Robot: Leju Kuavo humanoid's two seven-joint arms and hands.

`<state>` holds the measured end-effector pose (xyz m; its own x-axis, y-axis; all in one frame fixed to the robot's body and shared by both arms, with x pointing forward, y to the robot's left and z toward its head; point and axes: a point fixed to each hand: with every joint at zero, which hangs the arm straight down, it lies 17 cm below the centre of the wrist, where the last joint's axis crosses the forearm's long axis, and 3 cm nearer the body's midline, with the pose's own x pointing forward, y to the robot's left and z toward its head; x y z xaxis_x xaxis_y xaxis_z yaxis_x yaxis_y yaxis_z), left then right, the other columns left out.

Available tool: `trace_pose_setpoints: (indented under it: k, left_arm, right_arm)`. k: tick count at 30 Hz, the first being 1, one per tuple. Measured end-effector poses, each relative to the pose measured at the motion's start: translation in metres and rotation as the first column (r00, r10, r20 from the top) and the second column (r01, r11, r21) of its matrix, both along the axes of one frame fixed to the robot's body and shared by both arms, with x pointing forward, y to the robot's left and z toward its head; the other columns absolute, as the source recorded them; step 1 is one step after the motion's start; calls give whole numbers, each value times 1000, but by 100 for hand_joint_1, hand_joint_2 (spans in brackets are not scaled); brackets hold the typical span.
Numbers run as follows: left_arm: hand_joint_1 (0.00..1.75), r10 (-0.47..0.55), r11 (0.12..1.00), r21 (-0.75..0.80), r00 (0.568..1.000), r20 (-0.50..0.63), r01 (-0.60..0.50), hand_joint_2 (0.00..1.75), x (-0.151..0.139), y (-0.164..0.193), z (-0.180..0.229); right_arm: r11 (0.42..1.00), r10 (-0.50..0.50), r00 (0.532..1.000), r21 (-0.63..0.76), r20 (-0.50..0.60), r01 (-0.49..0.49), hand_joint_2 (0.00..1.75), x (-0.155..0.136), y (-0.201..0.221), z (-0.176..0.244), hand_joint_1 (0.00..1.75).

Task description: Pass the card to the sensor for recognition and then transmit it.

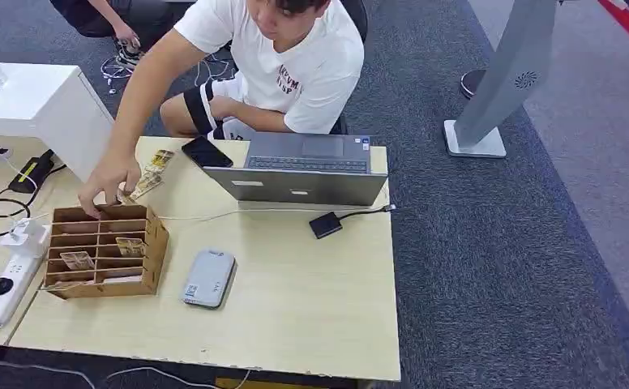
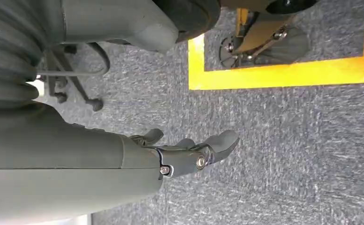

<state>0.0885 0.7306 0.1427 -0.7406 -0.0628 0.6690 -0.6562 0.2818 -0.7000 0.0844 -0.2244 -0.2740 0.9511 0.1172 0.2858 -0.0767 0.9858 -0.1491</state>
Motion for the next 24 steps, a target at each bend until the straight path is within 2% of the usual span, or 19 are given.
trace_pose_setpoints:
  k: [4, 8, 12, 16, 17, 21, 24]
  left_arm:
    - [0, 200, 956, -202, 976, -89, -214, 175, -58, 10, -90]
    - [0, 298, 853, -374, 928, -222, -364, 175, -94, -16, -174]
    - [0, 296, 743, -497, 886, -356, -448, 175, -109, -60, -241]
    - [0, 202, 604, -611, 840, -504, -512, 175, -114, -123, -303]
    - [0, 164, 566, -643, 834, -526, -516, 0, -113, -143, -318]
    - [0, 29, 438, -743, 834, -551, -506, 0, -105, -204, -359]
    - [0, -27, 375, -783, 838, -545, -497, 0, -100, -237, -374]
  right_arm:
    - [999, 23, 999, -27, -24, -24, 175, -4, -3, -1, 0]
    - [996, 71, 996, -57, -55, -75, 175, -9, -7, -2, 0]
    - [987, 131, 988, -78, -85, -138, 175, -14, -8, -3, 0]
    - [984, 149, 980, -79, -133, -161, 175, -21, -8, -5, 0]
    - [983, 153, 978, -77, -142, -165, 175, -23, -7, -5, 0]
    - [980, 174, 974, -71, -144, -185, 175, -22, -6, -5, 0]
    - [979, 184, 973, -66, -139, -194, 175, -21, -5, -5, 0]
